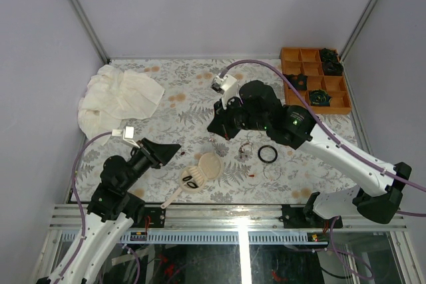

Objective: Organize the mixed jewelry
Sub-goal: Place the jewelry in the jewelry box.

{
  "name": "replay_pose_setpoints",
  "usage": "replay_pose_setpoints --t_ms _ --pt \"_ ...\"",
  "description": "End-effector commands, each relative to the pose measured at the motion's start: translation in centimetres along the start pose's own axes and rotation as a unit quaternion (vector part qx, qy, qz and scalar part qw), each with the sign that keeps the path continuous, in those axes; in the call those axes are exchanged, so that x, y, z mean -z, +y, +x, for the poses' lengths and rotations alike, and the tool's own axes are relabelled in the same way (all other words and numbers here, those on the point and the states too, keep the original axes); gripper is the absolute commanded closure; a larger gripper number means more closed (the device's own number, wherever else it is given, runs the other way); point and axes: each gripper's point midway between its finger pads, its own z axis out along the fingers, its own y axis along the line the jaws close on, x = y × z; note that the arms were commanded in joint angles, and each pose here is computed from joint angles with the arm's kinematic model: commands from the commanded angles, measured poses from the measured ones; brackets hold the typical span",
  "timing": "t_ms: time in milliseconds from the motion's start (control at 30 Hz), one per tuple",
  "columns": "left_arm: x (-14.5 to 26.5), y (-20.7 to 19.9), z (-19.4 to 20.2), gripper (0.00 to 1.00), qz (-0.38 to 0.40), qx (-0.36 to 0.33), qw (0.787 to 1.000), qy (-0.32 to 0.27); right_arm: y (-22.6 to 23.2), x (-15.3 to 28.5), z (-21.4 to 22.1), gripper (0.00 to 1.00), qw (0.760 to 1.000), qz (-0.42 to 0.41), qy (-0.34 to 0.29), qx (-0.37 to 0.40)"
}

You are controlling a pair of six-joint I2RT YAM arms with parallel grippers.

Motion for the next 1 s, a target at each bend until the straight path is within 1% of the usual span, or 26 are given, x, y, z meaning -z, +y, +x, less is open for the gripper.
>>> replay_pose_setpoints --t_ms 0,167,667,967 --pt "0.0 -0.9 0.0 0.58 0.027 -0.004 1.000 -0.002 0.7 -0.3 -0.1 1.00 1.000 -0.013 -0.008 0.001" --pt "-0.1 -0.8 0.1 0.58 0.025 -0.004 1.000 -0.001 -0.1 -1.2 1.1 1.00 1.000 -0.002 0.005 0.000" --pt "0.1 0.0 0.5 0.58 0.017 0.002 1.000 0.000 0.0 -1.5 1.4 1.00 1.000 -0.008 0.006 -0.003" --pt "0.3 0.1 0.5 0.58 0.015 0.002 1.000 -0.003 -0.5 -2.4 2.8 1.00 1.000 -0.004 0.022 -0.006"
